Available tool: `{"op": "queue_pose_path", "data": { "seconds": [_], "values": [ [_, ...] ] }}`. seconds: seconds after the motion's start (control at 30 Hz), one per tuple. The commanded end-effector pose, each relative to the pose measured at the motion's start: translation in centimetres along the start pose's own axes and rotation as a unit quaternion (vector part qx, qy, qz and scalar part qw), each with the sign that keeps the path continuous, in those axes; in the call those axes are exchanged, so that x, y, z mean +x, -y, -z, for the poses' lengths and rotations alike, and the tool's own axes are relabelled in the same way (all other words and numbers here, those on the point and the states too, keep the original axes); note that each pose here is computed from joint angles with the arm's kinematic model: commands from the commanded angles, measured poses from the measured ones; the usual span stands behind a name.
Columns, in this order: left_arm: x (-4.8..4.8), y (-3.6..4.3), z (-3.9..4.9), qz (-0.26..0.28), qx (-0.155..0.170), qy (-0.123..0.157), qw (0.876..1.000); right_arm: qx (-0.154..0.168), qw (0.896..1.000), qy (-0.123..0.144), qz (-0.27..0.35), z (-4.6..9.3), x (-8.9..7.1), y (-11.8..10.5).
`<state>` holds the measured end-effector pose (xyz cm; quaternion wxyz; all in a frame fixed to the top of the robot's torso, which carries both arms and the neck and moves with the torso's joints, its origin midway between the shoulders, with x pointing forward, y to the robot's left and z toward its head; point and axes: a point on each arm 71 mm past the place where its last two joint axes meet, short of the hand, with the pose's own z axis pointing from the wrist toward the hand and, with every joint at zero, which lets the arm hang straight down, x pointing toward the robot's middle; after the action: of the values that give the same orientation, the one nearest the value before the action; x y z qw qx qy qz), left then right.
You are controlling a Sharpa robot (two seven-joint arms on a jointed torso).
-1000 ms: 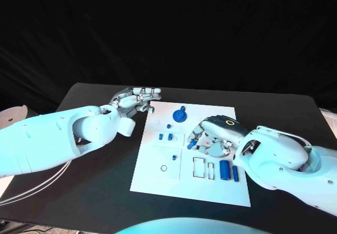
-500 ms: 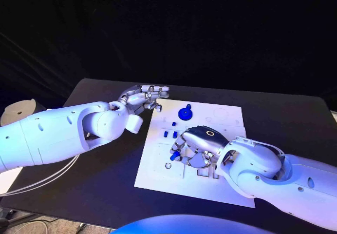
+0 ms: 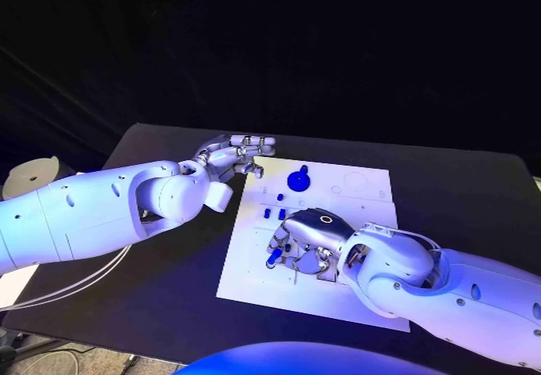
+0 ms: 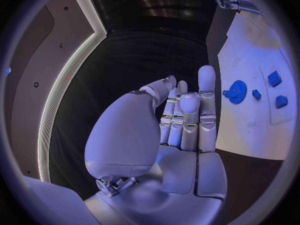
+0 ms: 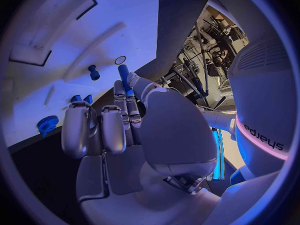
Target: Assemble the parts on the task board
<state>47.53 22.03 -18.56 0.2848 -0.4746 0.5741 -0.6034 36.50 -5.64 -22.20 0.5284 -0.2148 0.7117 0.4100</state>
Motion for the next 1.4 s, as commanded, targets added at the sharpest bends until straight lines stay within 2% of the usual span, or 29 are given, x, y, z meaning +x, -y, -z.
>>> {"op": "queue_pose_path", "data": {
  "seconds": [0.03, 0.63, 1.0, 1.27, 1.4],
  "values": [
    [0.28, 0.0, -0.04, 0.005, 0.0, -0.012, 1.0, -0.006, 1.0, -0.016, 0.01, -0.1, 0.5, -0.1],
    [0.32, -0.01, -0.02, 0.006, -0.001, -0.014, 1.0, 0.003, 0.999, -0.027, 0.017, -0.6, 1.4, 0.1],
    [0.39, -0.02, -0.05, 0.006, -0.001, -0.015, 1.0, 0.014, 0.998, -0.041, 0.05, -1.1, 2.0, -0.3],
    [0.37, -0.02, -0.04, 0.006, -0.001, -0.014, 1.0, 0.015, 0.998, -0.032, 0.046, -1.1, 2.0, -0.3],
    [0.33, -0.02, -0.04, 0.006, -0.001, -0.014, 1.0, 0.013, 0.999, -0.018, 0.041, -1.1, 1.8, -0.4]
  ]
}}
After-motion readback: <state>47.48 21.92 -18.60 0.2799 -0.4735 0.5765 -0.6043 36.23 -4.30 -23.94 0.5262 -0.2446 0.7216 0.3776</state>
